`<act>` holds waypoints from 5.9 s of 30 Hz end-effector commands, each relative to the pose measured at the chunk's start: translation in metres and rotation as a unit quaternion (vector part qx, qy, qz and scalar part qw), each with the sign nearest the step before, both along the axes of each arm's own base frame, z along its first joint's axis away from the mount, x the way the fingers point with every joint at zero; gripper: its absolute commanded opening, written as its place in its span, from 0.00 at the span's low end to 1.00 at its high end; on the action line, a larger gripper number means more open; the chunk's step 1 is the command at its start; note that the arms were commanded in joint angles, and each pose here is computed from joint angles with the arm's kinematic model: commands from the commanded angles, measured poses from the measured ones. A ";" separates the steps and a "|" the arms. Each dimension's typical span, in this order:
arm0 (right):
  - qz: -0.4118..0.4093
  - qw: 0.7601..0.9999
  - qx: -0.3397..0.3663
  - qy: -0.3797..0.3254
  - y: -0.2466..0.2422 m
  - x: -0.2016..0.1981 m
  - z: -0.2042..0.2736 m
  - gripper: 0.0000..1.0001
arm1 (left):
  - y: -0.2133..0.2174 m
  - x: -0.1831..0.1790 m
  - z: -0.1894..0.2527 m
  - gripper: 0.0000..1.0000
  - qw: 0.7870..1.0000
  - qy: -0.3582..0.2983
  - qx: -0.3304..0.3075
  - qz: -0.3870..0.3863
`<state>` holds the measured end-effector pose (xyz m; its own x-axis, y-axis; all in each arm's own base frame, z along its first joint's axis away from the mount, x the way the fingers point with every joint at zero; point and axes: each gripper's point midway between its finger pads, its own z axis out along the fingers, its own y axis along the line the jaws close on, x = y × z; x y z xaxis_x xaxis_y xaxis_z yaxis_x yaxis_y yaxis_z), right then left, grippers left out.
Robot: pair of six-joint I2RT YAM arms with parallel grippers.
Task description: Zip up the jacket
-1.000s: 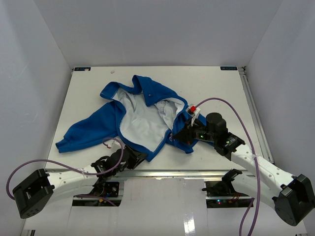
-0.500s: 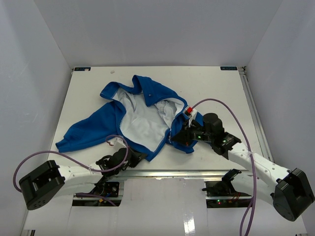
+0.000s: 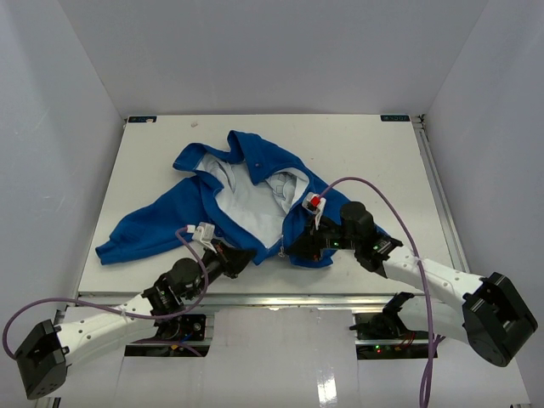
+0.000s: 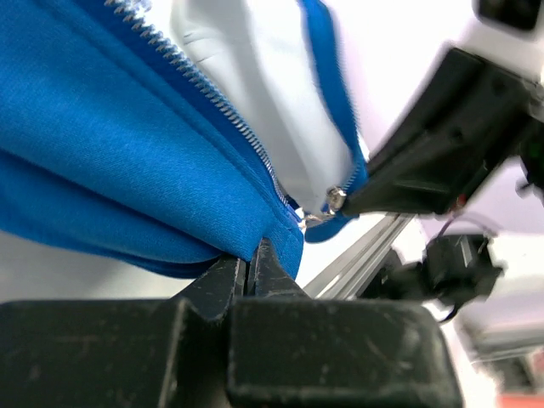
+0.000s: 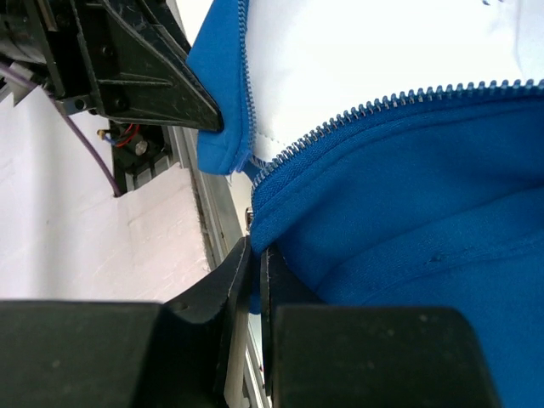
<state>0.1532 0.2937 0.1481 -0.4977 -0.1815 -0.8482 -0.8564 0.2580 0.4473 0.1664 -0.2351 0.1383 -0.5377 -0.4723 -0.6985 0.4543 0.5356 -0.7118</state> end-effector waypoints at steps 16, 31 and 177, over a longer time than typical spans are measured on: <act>0.153 0.986 0.052 -0.052 0.015 -0.035 0.001 0.08 | -0.019 -0.034 0.039 0.00 0.939 -0.293 0.092 -0.155; 0.218 0.971 0.097 -0.023 0.015 -0.062 0.027 0.08 | -0.013 -0.027 0.037 0.00 0.916 -0.355 0.126 -0.136; 0.255 0.952 0.169 0.000 0.004 -0.066 0.060 0.08 | -0.016 -0.063 0.045 0.00 0.887 -0.412 0.063 -0.199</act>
